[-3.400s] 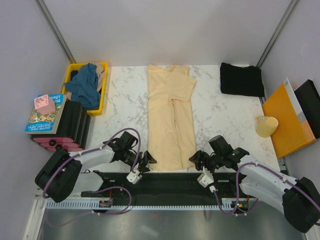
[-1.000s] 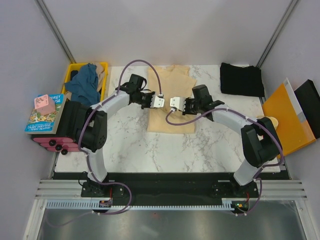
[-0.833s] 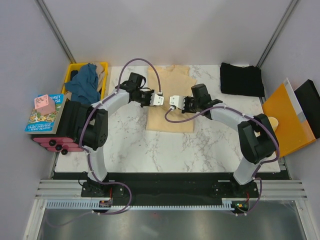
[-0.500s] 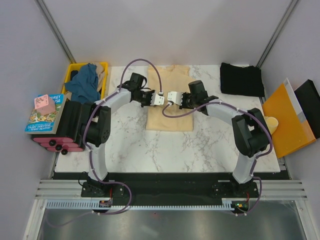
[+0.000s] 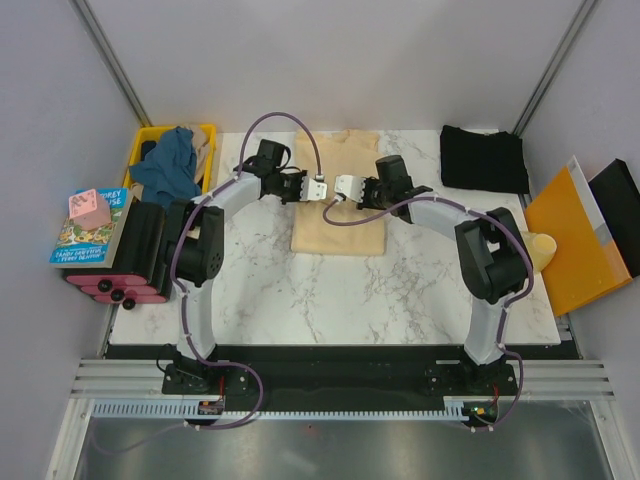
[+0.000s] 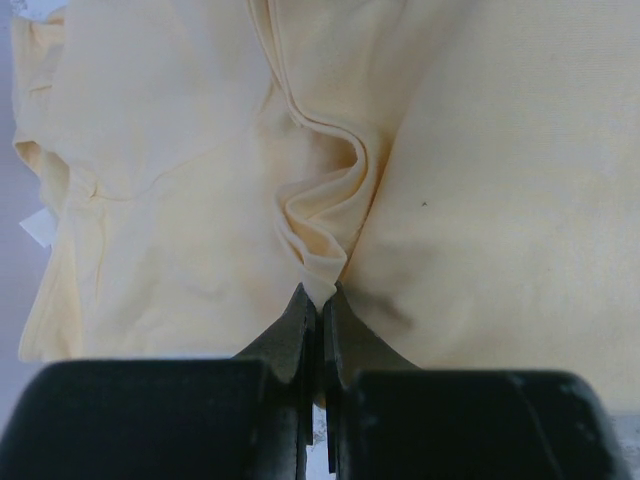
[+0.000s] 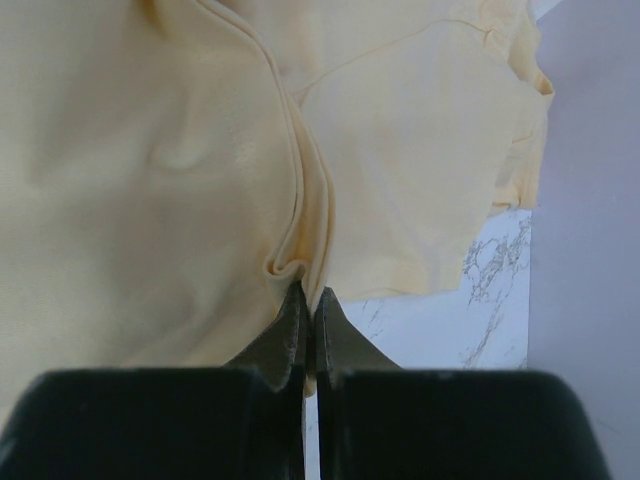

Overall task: Fold and stack the t-shirts
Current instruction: Fold the tshirt

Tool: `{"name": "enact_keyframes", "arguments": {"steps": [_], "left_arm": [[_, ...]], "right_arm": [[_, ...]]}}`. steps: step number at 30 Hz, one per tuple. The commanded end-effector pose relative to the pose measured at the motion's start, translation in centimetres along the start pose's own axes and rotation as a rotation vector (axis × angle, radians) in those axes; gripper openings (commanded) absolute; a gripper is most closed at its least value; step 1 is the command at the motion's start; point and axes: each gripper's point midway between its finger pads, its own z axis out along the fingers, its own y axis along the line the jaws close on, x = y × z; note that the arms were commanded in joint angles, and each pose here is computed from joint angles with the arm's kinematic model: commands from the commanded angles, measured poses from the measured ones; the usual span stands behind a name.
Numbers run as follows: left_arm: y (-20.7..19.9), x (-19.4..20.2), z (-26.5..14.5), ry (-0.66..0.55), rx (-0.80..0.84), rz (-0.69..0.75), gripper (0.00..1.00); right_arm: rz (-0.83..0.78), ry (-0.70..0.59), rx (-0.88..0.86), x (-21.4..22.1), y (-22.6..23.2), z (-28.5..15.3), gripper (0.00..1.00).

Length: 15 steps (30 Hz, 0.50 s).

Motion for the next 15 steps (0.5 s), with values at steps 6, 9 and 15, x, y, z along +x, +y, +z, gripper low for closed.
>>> {"name": "enact_keyframes", "arguments": {"steps": [6, 9, 15], "left_arm": [[3.0, 1.8, 1.0, 0.026, -0.073, 0.001, 0.02], [3.3, 2.6, 1.1, 0.036, -0.08, -0.004, 0.02], [4.3, 3.4, 1.1, 0.046, -0.106, -0.021, 0.02]], "right_arm": [[0.002, 0.018, 0.091, 0.2, -3.3, 1.4, 0.0], [0.005, 0.027, 0.093, 0.5, -3.4, 1.6, 0.0], [0.005, 0.04, 0.125, 0.9, -4.1, 2.0, 0.0]]}}
